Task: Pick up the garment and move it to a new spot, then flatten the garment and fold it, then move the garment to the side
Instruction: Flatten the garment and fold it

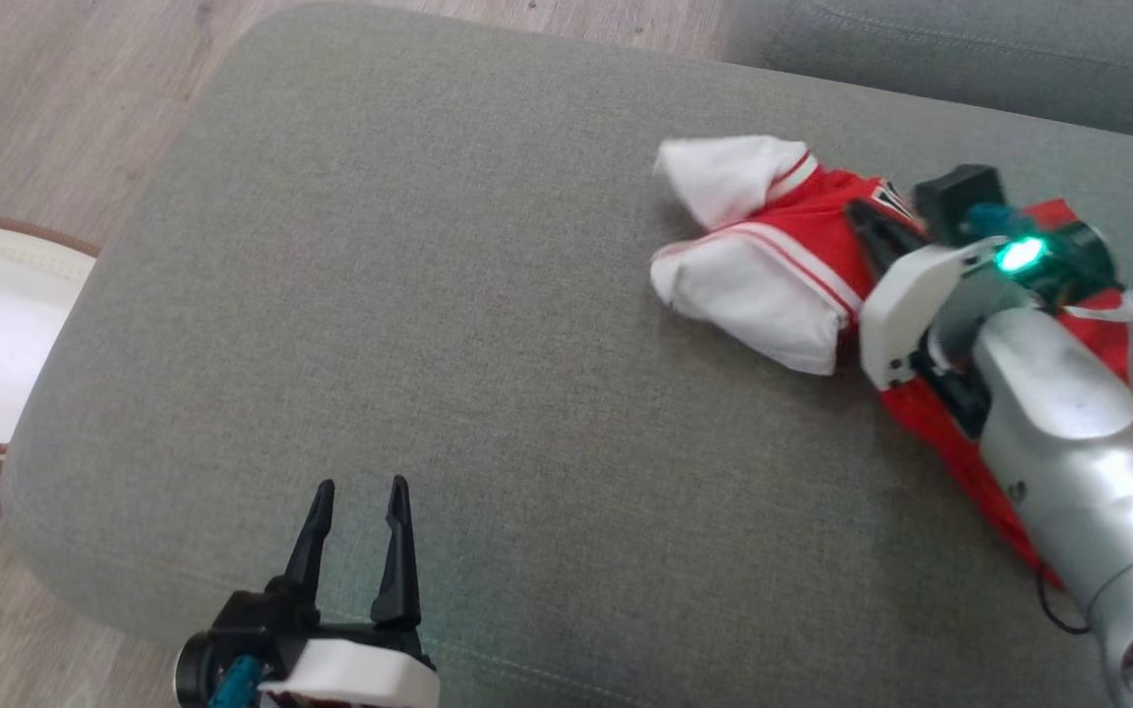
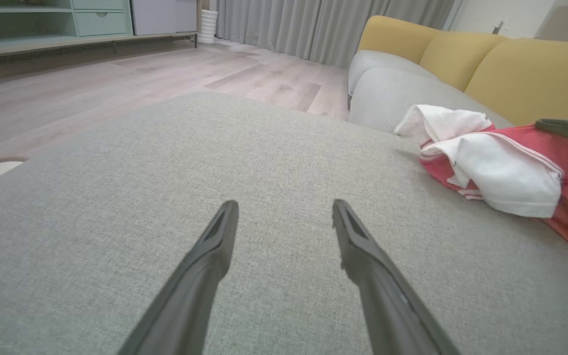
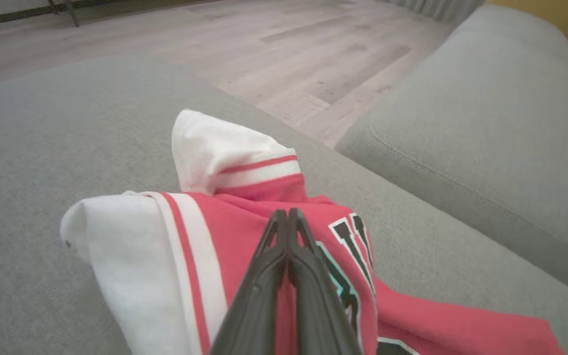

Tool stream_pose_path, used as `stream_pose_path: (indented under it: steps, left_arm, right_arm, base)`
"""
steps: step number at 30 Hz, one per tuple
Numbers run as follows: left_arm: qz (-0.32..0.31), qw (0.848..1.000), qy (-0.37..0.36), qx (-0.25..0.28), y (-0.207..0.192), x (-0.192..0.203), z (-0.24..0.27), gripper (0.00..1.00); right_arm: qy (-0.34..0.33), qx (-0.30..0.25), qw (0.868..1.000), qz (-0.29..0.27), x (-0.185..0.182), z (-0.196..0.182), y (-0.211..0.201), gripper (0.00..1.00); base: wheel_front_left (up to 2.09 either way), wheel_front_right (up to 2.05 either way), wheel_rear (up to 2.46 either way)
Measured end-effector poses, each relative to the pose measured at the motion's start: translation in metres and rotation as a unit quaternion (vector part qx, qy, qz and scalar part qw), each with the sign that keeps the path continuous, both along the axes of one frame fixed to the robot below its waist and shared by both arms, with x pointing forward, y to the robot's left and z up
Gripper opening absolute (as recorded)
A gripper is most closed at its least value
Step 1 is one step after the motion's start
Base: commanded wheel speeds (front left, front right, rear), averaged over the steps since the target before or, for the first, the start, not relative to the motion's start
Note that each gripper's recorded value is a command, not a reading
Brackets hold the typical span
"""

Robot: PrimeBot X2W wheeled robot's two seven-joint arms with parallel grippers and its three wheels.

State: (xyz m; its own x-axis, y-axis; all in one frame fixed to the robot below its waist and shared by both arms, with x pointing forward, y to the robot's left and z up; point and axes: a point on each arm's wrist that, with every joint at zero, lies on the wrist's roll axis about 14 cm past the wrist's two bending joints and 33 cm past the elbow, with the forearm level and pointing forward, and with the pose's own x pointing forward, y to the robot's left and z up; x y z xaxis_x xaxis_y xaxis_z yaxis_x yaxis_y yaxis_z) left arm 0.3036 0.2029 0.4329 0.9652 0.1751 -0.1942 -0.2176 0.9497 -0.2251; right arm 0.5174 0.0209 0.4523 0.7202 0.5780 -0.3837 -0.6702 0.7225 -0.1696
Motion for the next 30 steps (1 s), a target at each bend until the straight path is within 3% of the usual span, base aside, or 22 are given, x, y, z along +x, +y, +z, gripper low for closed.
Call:
stream_pose_path:
  steps: [1, 2, 3, 4, 9, 12, 19, 26, 30]
  left_arm:
    - [-0.001, 1.000, 0.001, 0.001, 0.000, 0.000, 0.000, 1.00]
    - [-0.001, 1.000, 0.002, 0.003, -0.001, 0.000, -0.001, 1.00]
    - [-0.003, 1.000, 0.002, 0.002, -0.001, 0.000, -0.001, 1.00]
    - [-0.003, 1.000, 0.002, 0.001, -0.001, 0.000, -0.001, 1.00]
    - [-0.001, 1.000, 0.003, -0.001, -0.001, 0.000, -0.002, 1.00]
    - [-0.006, 1.000, -0.001, 0.003, -0.003, 0.001, 0.000, 1.00]
    - [-0.020, 1.000, -0.013, 0.004, -0.009, 0.003, 0.005, 1.00]
    - [-0.026, 0.999, -0.017, 0.005, -0.012, 0.004, 0.007, 1.00]
    - [-0.025, 1.000, -0.011, 0.005, -0.011, 0.004, 0.004, 1.00]
  right_arm:
    - [0.008, -0.001, 1.000, -0.013, 0.003, -0.003, -0.006, 0.00]
    - [0.014, 0.001, 1.000, -0.025, 0.005, -0.006, -0.012, 0.10]
    - [0.021, -0.001, 0.999, -0.036, 0.007, -0.009, -0.019, 0.40]
    - [0.027, -0.005, 0.999, -0.047, 0.009, -0.014, -0.026, 0.98]
    - [0.022, 0.000, 0.996, -0.086, 0.016, -0.018, -0.054, 1.00]
    - [-0.008, 0.002, 0.997, -0.082, 0.016, -0.009, -0.058, 1.00]
    - [-0.048, 0.080, 0.995, -0.043, -0.007, 0.022, -0.014, 1.00]
    - [0.048, 0.082, 0.995, -0.021, -0.077, -0.042, -0.002, 1.00]
    - [0.082, 0.079, 0.993, -0.019, -0.089, -0.058, 0.001, 1.00]
  base:
    - [0.00, 0.00, 0.00]
    - [0.00, 0.00, 0.00]
    - [0.00, 0.00, 0.00]
    - [0.00, 0.00, 0.00]
    - [0.00, 0.00, 0.00]
    - [0.00, 0.00, 0.00]
    - [0.00, 0.00, 0.00]
    - [0.00, 0.00, 0.00]
    - [0.00, 0.00, 0.00]
